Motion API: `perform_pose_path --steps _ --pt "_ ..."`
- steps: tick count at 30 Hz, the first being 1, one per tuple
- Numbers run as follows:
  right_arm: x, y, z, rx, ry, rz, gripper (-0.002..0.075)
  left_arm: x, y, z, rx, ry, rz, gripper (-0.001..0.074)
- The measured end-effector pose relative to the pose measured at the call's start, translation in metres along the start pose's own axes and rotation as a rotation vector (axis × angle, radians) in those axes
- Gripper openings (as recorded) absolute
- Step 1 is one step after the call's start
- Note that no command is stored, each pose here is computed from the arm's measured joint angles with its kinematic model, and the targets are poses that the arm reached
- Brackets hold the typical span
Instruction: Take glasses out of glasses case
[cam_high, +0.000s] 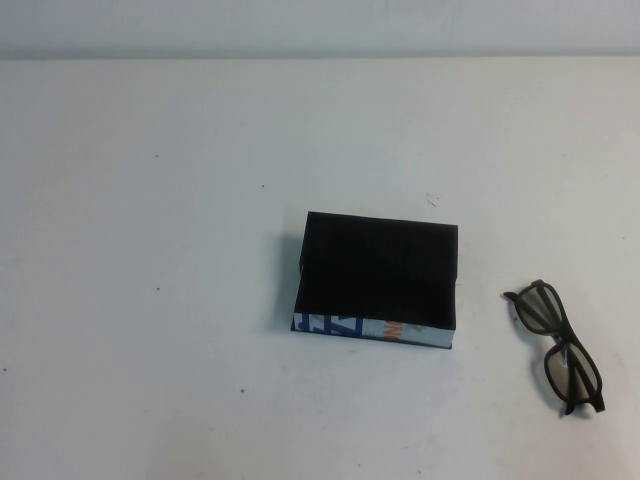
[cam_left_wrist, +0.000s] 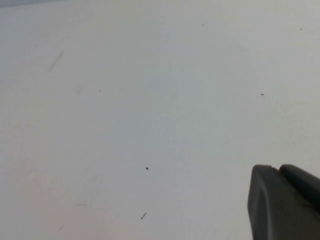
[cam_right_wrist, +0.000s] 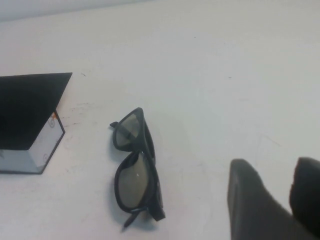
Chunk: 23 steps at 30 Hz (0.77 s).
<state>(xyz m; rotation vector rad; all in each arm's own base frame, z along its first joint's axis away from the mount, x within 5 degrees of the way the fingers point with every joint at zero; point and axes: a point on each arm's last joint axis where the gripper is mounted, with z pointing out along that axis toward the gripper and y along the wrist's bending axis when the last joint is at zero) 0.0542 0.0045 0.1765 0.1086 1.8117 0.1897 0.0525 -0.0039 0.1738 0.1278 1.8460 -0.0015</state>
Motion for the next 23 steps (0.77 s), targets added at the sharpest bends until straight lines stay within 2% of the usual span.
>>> perform_pose_path --steps 11,23 --pt "0.0004 -0.0002 0.0000 0.002 0.004 -0.005 0.0004 0.0000 0.0000 0.0000 0.000 0.000 0.000 -0.0005" --pt "0.0004 -0.0002 0.0000 0.002 0.004 -0.005 -0.0016 0.0000 0.0000 0.0000 0.000 0.000 0.000 -0.0004"
